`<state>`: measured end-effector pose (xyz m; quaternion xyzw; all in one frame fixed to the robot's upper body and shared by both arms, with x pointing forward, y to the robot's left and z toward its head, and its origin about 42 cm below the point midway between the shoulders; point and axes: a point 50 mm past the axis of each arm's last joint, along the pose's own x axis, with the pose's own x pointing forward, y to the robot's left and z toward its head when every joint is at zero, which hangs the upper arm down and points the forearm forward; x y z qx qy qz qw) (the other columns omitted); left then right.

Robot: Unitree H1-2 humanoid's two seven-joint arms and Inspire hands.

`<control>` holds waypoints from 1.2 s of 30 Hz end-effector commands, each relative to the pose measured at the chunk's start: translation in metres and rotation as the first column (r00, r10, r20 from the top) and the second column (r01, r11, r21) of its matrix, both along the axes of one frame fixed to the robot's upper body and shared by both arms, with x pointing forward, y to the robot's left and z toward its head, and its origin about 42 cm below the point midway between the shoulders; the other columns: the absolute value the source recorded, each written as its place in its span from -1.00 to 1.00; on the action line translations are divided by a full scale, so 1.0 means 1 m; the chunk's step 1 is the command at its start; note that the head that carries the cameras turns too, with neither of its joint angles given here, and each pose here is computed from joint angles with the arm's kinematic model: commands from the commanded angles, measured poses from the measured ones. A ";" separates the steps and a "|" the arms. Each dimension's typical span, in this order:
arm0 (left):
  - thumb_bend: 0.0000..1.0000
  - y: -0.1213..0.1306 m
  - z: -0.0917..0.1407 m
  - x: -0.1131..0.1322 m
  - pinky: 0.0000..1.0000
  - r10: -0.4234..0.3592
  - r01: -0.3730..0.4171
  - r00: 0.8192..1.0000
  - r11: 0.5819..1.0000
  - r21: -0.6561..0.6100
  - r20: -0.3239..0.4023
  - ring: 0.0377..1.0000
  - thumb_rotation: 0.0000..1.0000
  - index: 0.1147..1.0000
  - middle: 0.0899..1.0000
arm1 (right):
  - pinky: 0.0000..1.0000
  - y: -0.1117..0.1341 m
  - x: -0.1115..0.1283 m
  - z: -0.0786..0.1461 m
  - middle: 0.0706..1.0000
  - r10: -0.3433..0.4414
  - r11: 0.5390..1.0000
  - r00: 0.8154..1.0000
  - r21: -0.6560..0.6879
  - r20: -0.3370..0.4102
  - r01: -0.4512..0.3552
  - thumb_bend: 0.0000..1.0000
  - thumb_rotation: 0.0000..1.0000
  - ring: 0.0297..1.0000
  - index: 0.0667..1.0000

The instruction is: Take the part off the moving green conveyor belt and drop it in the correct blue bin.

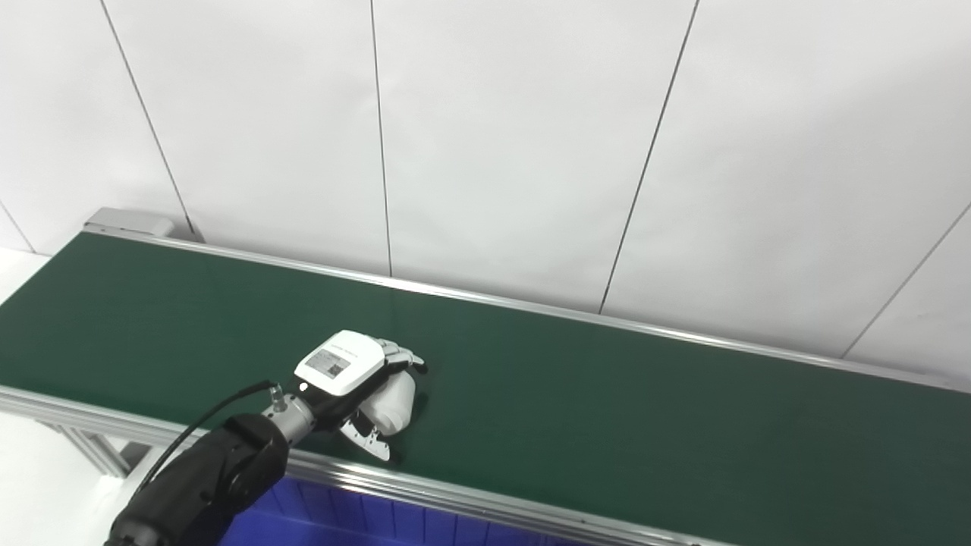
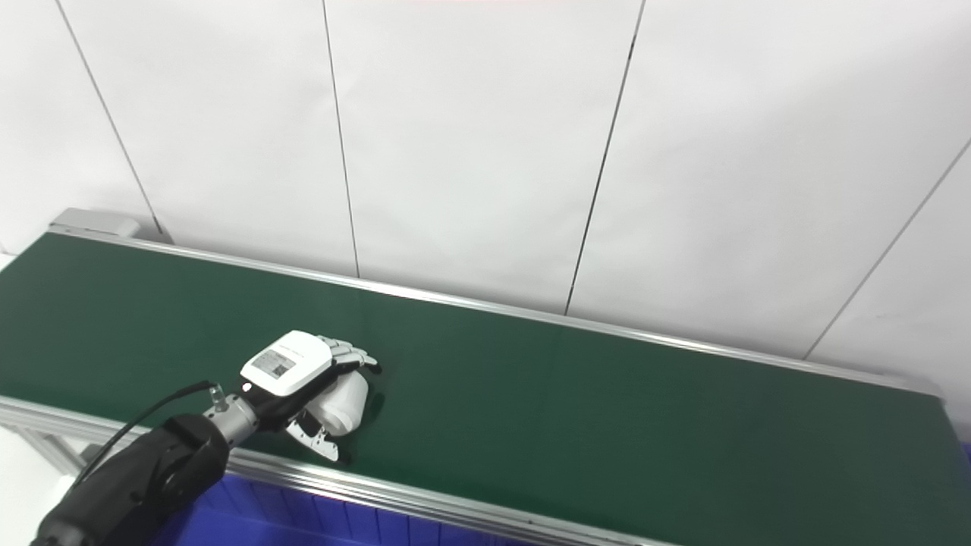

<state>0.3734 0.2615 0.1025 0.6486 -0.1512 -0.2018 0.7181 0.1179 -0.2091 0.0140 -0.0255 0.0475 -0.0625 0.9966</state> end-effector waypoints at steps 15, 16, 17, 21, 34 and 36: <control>0.05 0.002 0.019 0.011 -0.14 0.063 -0.067 0.985 0.998 0.021 0.159 -0.13 -1.00 -0.17 -0.11 | 0.53 0.004 0.002 0.014 0.71 0.005 1.000 0.998 0.015 0.070 -0.006 0.63 1.00 0.60 0.82; 0.05 0.000 0.019 0.010 -0.15 0.058 -0.062 0.985 0.998 0.021 0.160 -0.14 -1.00 -0.17 -0.11 | 0.53 0.004 0.002 0.014 0.71 0.006 1.000 0.998 0.014 0.070 -0.007 0.63 1.00 0.59 0.82; 0.05 -0.001 0.020 0.010 -0.17 0.053 -0.057 0.985 0.998 0.020 0.162 -0.17 -1.00 -0.14 -0.14 | 0.51 0.004 0.002 0.015 0.70 0.007 1.000 0.998 0.013 0.070 -0.008 0.63 1.00 0.58 0.82; 0.05 -0.005 0.028 0.008 -0.20 0.039 -0.043 0.986 0.999 0.018 0.162 -0.22 -1.00 -0.12 -0.18 | 0.49 0.004 0.002 0.014 0.68 0.009 1.000 0.998 0.015 0.068 -0.010 0.62 1.00 0.56 0.82; 0.05 -0.015 0.090 -0.027 -0.11 -0.027 0.034 0.976 0.999 -0.026 0.216 -0.18 -1.00 -0.13 -0.16 | 0.47 0.005 0.004 0.028 0.67 0.018 1.000 0.997 0.010 0.072 -0.019 0.60 1.00 0.53 0.84; 0.05 -0.015 0.100 -0.040 -0.15 -0.035 0.046 0.973 0.998 -0.043 0.227 -0.22 -1.00 -0.11 -0.20 | 0.48 0.004 0.005 0.034 0.66 0.021 1.000 0.997 0.006 0.075 -0.022 0.60 1.00 0.53 0.84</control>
